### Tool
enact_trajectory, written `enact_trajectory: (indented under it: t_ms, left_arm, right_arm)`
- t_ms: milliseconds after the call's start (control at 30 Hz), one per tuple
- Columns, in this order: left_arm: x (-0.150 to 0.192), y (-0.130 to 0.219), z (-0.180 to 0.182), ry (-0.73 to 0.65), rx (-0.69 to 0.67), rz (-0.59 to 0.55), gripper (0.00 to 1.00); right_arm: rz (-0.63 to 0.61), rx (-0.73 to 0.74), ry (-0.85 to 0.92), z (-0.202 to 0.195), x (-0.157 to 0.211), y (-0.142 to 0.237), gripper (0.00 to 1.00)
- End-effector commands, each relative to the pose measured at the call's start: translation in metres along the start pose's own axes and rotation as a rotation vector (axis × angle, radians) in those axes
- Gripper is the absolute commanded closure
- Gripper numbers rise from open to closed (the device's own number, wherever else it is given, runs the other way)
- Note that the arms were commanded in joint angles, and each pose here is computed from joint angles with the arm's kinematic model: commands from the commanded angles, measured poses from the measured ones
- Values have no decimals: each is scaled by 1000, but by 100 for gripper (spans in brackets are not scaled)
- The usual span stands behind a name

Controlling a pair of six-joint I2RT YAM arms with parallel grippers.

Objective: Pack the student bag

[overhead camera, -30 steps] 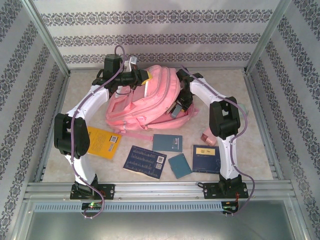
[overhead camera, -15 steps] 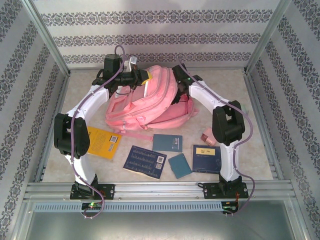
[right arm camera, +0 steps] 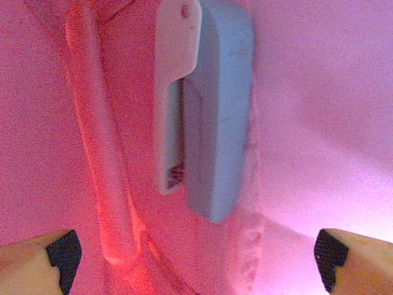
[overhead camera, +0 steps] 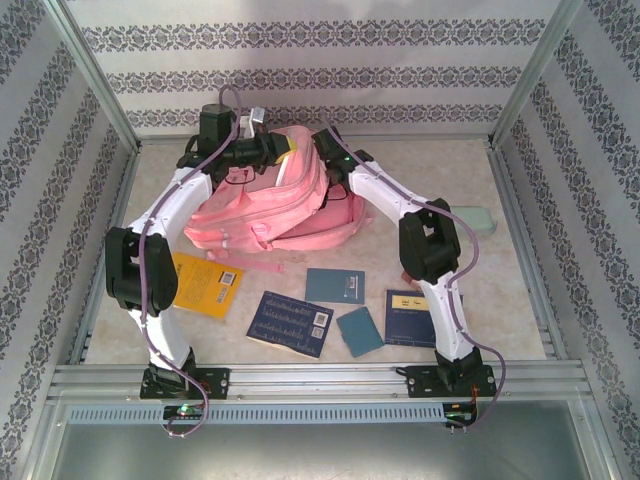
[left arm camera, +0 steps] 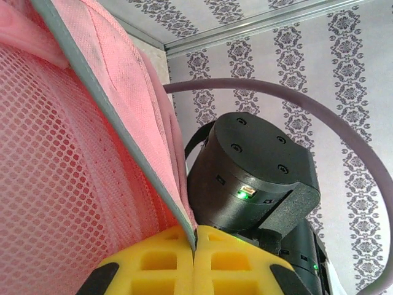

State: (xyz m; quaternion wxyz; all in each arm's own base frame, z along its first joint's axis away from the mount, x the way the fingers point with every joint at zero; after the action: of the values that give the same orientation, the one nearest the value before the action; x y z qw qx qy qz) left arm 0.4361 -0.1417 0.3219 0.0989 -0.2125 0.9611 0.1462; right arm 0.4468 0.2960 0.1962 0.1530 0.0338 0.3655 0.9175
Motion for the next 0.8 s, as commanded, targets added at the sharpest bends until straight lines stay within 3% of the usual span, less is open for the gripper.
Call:
enact_trajectory:
  t_ms: [0, 200, 300, 433, 533, 667, 767]
  left_arm:
    - [-13, 24, -62, -219, 179, -51, 100]
    - [-30, 44, -54, -193, 197, -117, 100]
    - [-31, 46, -53, -189, 194, -120, 100]
    - [-29, 44, -46, -167, 183, -118, 100]
    - [-27, 41, -40, -148, 170, -115, 100]
    - [-21, 34, -34, -129, 149, -100, 100]
    - [-15, 27, -30, -119, 130, -80, 100]
  right_arm:
    - [-106, 84, 183, 34, 14, 63, 2]
    - [-258, 427, 291, 28, 18, 143, 2]
    - [-265, 434, 288, 18, 16, 175, 2]
    - [-419, 311, 279, 1, 19, 209, 2]
    - [-399, 270, 152, -29, 16, 224, 2]
    - [-302, 435, 153, -58, 37, 234, 2]
    - [-207, 621, 50, -92, 59, 237, 2]
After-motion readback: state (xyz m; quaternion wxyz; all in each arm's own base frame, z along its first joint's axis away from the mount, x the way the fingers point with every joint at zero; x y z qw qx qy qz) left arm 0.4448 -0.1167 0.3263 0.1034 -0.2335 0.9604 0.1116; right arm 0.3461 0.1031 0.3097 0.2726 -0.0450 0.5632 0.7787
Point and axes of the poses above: each hand's point on the last joint's axis, 136 mm out from that joint toward the fingers, its own y axis back along the fingers, its own z axis along the line the jaws close on, x = y × z, the point moved 9 cm from there along y, back along the fingers, and after that the axes turned 3 degrees about y, right-handed, at the moved point
